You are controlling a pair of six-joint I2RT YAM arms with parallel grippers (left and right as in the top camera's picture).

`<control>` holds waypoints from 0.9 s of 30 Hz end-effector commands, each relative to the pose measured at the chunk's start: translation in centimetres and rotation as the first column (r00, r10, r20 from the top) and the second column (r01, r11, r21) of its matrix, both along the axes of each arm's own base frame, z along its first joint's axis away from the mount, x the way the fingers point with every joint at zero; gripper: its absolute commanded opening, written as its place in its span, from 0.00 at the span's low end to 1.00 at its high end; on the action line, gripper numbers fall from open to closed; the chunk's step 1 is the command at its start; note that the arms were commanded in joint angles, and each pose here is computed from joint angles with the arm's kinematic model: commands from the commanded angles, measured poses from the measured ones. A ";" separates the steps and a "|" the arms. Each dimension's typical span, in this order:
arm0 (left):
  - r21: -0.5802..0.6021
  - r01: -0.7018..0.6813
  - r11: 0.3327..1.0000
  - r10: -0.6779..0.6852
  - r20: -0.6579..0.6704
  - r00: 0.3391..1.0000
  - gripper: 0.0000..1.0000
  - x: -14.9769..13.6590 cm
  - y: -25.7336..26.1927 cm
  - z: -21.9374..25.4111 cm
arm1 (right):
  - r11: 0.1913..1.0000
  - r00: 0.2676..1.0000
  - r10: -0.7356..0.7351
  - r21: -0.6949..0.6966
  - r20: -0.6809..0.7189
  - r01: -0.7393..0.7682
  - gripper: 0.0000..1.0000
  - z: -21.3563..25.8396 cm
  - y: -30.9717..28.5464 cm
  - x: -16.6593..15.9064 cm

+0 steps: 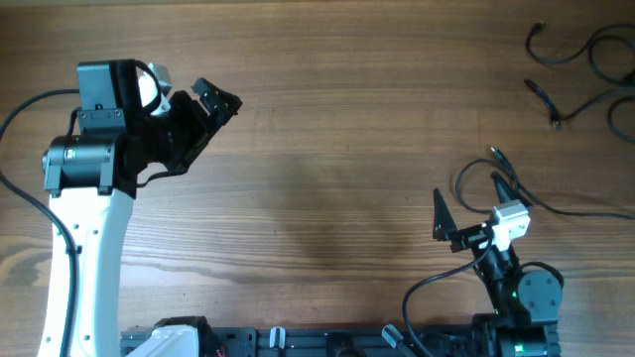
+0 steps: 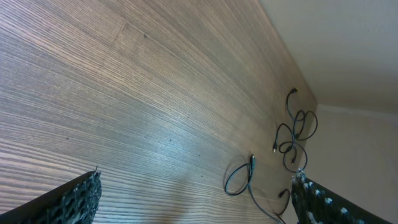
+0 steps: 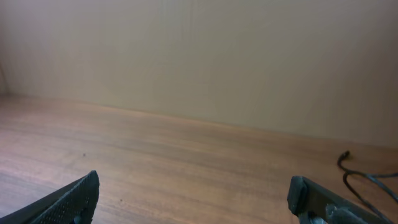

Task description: Untangle cables

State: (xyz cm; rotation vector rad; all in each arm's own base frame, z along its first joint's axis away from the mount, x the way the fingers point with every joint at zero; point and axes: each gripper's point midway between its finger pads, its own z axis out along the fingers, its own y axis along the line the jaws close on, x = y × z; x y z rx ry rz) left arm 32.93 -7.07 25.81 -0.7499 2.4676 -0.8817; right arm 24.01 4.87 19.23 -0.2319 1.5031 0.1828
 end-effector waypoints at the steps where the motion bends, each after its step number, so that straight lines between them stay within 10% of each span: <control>1: 0.017 0.017 1.000 -0.017 0.011 1.000 1.00 0.1 0.0 0.0 | 0.999 0.999 -0.046 0.014 0.001 0.046 1.00 -0.3 -0.8 0.2; 27: 0.017 0.017 1.000 -0.017 0.011 1.000 1.00 0.1 0.0 0.0 | 0.987 0.986 -0.155 0.024 -0.060 0.156 1.00 -1.7 -2.8 0.6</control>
